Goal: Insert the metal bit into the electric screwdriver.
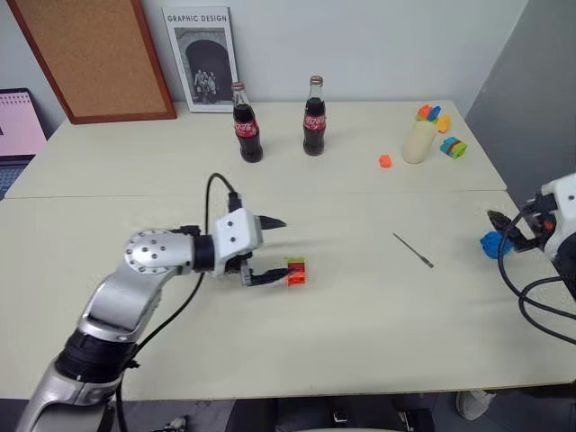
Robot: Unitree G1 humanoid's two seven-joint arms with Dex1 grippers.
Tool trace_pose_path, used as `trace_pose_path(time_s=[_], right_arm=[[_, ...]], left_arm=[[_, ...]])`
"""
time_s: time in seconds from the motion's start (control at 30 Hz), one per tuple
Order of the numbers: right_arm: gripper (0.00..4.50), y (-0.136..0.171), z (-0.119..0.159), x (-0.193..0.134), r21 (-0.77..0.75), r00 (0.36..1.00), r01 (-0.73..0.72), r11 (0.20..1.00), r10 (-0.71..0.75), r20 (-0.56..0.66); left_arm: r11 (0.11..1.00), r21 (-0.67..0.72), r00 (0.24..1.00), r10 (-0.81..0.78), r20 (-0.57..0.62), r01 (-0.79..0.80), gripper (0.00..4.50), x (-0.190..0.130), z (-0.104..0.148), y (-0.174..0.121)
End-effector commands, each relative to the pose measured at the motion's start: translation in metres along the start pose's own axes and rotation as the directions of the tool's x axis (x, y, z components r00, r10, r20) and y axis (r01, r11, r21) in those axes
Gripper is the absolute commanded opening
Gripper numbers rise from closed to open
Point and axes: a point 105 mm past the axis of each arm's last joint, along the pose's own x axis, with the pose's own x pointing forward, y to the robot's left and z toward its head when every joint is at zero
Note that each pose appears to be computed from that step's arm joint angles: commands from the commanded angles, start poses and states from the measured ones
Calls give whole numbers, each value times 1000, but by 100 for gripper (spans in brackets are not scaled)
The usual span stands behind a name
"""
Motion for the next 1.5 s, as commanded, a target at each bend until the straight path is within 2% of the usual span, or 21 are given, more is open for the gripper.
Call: trace_pose_path(time_s=[0.03, 0.1, 0.2, 0.3, 0.43, 0.57, 0.73, 0.93, 1.03, 1.23, 1.3, 1.43, 1.5], right_arm=[[447, 53, 33, 2, -86, 950, -284, 955, 292, 107], [447, 90, 38, 2, -123, 877, -459, 880, 470, 96], [447, 138, 44, 8, -158, 762, -625, 765, 641, 92], [447, 172, 50, 15, -170, 669, -716, 677, 735, 108], [447, 225, 47, 20, -200, 519, -830, 521, 852, 65], [447, 255, 46, 31, -218, 467, -858, 466, 883, 47], [447, 274, 47, 56, -240, 474, -850, 469, 880, 39], [447, 280, 50, 67, -247, 478, -845, 475, 877, 51], [394, 282, 49, 69, -252, 477, -844, 473, 877, 46], [249, 282, 47, 69, -258, 487, -837, 482, 872, 50], [206, 276, 50, 70, -251, 517, -818, 517, 853, 74], [206, 250, 52, 71, -224, 615, -748, 625, 779, 119], [206, 219, 51, 70, -181, 700, -676, 714, 699, 146]], left_arm=[[999, 28, 999, 33, -25, -32, 450, -19, 2, 7], [999, 22, 997, 45, -65, -43, 450, -31, -5, 9], [1000, 16, 990, 26, -138, -24, 450, -48, -15, 5], [1000, 11, 983, -12, -183, 14, 450, -58, -20, -4], [997, 8, 972, -68, -223, 72, 450, -60, -26, -21], [996, 8, 972, -84, -218, 87, 450, -54, -26, -30], [995, 7, 976, -93, -197, 96, 450, -46, -23, -34], [996, 7, 978, -91, -186, 94, 450, -43, -25, -33], [995, 8, 980, -92, -179, 95, 450, -40, -24, -33], [995, 3, 984, -93, -155, 95, 450, -34, -22, -32], [996, -1, 987, -91, -133, 92, 450, -31, -19, -31], [996, -8, 993, -88, -76, 88, 450, -23, -9, -28], [997, -10, 997, -76, -25, 76, 450, -15, -1, -23]])
